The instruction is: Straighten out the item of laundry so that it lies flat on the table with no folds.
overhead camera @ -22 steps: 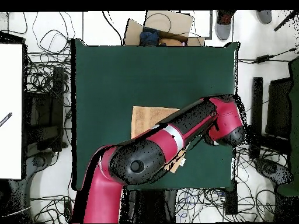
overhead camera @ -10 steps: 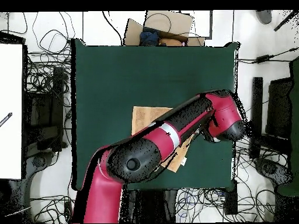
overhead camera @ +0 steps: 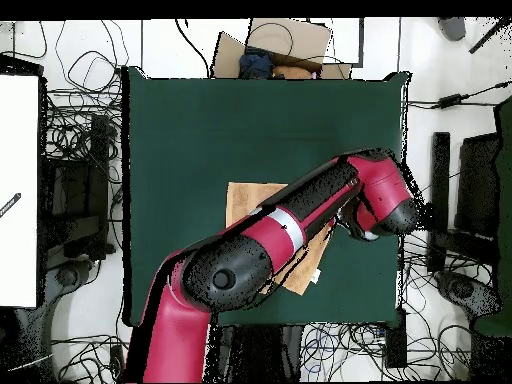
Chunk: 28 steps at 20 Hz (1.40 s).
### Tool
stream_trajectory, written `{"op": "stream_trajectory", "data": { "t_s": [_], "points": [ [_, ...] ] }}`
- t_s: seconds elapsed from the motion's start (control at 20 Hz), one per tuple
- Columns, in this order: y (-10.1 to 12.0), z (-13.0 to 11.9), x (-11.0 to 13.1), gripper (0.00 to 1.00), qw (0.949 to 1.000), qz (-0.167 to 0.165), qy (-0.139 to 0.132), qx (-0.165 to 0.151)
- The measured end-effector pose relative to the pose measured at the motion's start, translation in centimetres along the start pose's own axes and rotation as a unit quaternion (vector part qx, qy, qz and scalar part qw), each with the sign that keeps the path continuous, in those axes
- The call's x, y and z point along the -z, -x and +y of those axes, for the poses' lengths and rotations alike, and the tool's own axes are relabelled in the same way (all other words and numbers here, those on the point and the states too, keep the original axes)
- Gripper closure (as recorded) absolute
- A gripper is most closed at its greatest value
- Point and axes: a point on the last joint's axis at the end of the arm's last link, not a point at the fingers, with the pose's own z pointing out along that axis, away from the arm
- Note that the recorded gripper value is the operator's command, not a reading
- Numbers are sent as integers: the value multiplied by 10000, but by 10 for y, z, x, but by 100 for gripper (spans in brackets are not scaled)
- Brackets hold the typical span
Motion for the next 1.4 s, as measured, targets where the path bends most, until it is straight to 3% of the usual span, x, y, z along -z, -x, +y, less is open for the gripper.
{"op": "stream_trajectory", "data": {
  "t_s": [0.3,1.1,1.4],
  "points": [
    [4,2,0,100,9999,133,-84,-48],
    [16,2,0,100,9989,374,-217,186],
    [21,0,0,100,9983,488,-147,282]
  ]
}}
